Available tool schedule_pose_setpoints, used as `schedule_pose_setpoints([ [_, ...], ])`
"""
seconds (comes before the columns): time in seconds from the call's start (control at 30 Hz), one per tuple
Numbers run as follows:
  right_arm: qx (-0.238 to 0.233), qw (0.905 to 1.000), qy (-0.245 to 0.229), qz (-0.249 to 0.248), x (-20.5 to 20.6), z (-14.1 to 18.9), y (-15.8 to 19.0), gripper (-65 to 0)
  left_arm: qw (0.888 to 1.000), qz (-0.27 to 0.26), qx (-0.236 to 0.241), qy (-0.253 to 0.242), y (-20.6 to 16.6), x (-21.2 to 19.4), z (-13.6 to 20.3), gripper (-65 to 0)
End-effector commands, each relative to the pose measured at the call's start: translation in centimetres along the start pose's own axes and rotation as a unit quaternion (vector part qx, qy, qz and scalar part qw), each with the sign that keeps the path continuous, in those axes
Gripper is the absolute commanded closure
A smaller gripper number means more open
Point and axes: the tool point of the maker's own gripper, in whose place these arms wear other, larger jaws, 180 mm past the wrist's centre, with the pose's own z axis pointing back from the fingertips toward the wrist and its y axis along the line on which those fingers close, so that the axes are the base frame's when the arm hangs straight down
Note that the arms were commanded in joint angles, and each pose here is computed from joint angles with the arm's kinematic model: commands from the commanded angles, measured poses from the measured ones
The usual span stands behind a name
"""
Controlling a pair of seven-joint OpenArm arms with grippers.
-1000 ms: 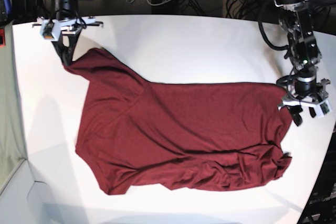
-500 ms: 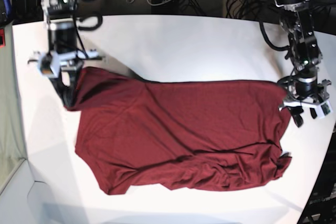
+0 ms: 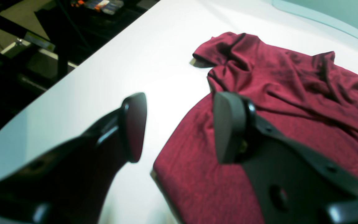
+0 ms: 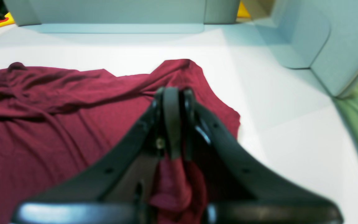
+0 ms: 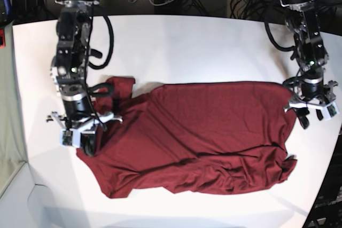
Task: Layout the t-shirt on the table in an organized manner, then fold the t-shirt properly
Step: 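Release the corner and grasp the sleeve with the right gripper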
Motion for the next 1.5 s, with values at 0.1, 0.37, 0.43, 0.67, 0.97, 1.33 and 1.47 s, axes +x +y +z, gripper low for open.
schedule_pose_setpoints([
  [0.1, 0.004, 1.0000, 0.004, -0.004, -0.6, -1.5, 0.0, 0.0, 0.999, -0.006, -0.002, -0.033, 0.0, 2.2, -0.3, -33.2],
  [0.37, 0.001, 0.9991, 0.041, -0.008, -3.6, -1.3, -0.2, -27.2, 0.999, -0.005, -0.002, -0.034, 0.0, 2.3, -0.3, -33.2],
  [0.43, -0.001, 0.9993, 0.037, -0.002, -3.5, -0.3, -0.5, -32.9, 0.999, -0.005, -0.002, -0.035, -0.1, 2.4, -0.3, -33.2],
  [0.67, 0.011, 0.9972, 0.073, -0.002, -6.8, 6.2, 1.0, -33.7, 0.999, -0.003, -0.003, -0.035, -0.1, 2.3, -0.3, -33.2],
  [0.97, 0.072, 0.9894, 0.125, -0.015, -12.2, 8.3, 6.2, -27.8, 0.999, -0.003, -0.002, -0.034, -0.1, 2.2, -0.3, -33.2],
  [1.33, 0.076, 0.9837, 0.162, -0.013, -15.3, 6.6, 6.5, -27.7, 1.000, -0.006, 0.000, -0.028, 0.2, 1.6, -0.1, -33.2],
  [1.47, 0.079, 0.9800, 0.182, -0.014, -16.8, 6.9, 6.7, -26.5, 1.000, -0.006, 0.001, -0.026, 0.3, 1.5, -0.1, -33.2],
])
